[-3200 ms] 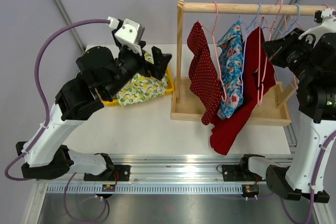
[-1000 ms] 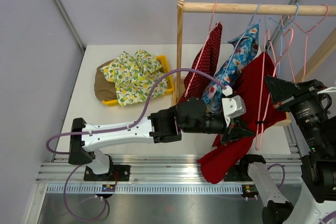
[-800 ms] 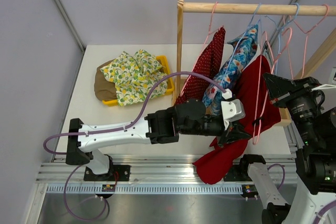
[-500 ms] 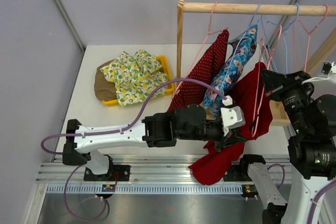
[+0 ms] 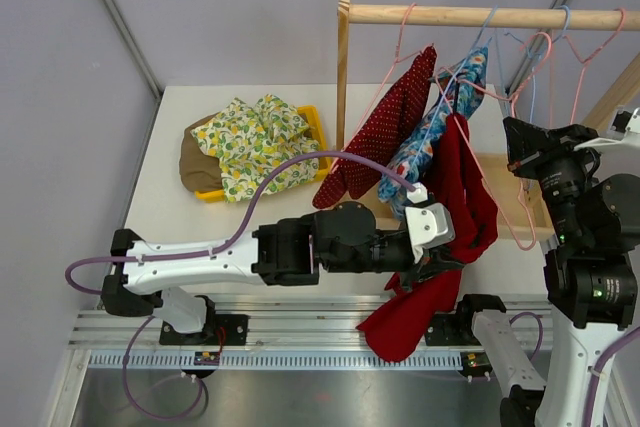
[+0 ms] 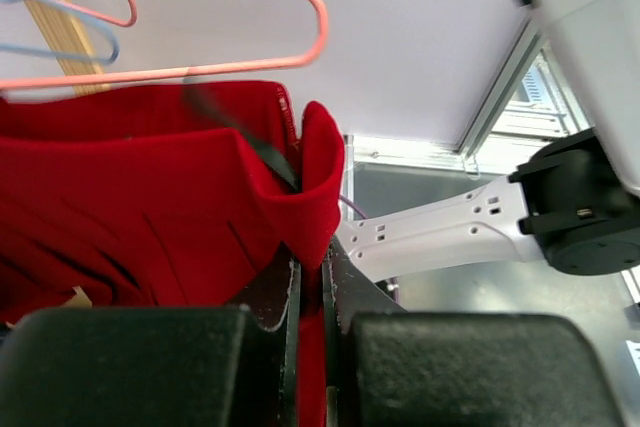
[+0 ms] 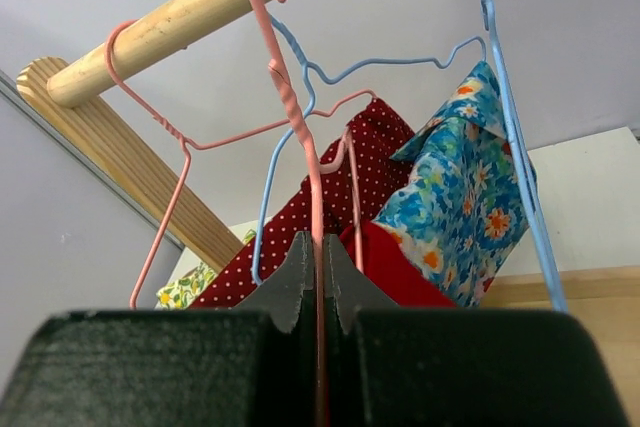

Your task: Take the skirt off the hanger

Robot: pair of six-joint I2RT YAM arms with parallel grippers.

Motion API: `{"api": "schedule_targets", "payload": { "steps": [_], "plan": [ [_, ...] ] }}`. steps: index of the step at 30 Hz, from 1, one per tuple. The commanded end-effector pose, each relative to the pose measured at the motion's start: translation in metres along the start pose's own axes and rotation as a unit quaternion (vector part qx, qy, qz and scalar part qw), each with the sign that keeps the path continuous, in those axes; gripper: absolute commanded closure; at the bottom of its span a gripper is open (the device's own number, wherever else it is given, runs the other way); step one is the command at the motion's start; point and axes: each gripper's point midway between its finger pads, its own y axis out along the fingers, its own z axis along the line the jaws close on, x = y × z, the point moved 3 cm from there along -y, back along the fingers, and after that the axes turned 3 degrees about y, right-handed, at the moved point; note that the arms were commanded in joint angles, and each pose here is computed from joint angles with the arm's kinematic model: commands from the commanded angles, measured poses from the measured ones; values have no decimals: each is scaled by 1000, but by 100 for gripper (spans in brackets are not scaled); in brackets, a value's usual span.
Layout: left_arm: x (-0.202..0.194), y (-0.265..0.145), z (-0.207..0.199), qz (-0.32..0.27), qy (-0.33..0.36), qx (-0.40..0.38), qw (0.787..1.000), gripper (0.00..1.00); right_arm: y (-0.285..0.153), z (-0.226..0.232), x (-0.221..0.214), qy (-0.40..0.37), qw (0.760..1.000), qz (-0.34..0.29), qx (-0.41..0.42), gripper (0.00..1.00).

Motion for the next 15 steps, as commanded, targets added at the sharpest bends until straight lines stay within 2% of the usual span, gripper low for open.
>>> {"api": "schedule_targets", "payload": {
  "steps": [1, 7, 12, 14, 15],
  "plan": [
    [42, -19, -27, -67, 4, -49, 997, 100, 12, 8, 31, -30, 997, -73, 18, 100],
    [32, -17, -20, -52, 8, -28, 998, 100, -8, 25, 49, -21, 997, -75, 25, 100],
    [50, -19, 11, -46, 37, 71, 996, 100, -56, 39, 53, 4, 998, -60, 19, 100],
    [51, -23, 27, -16, 73, 115, 991, 100, -76, 44, 50, 14, 998, -53, 27, 100],
    [73, -26, 32, -30, 82, 131, 988, 100, -93, 50, 51, 14, 997, -63, 41, 100]
  ]
}}
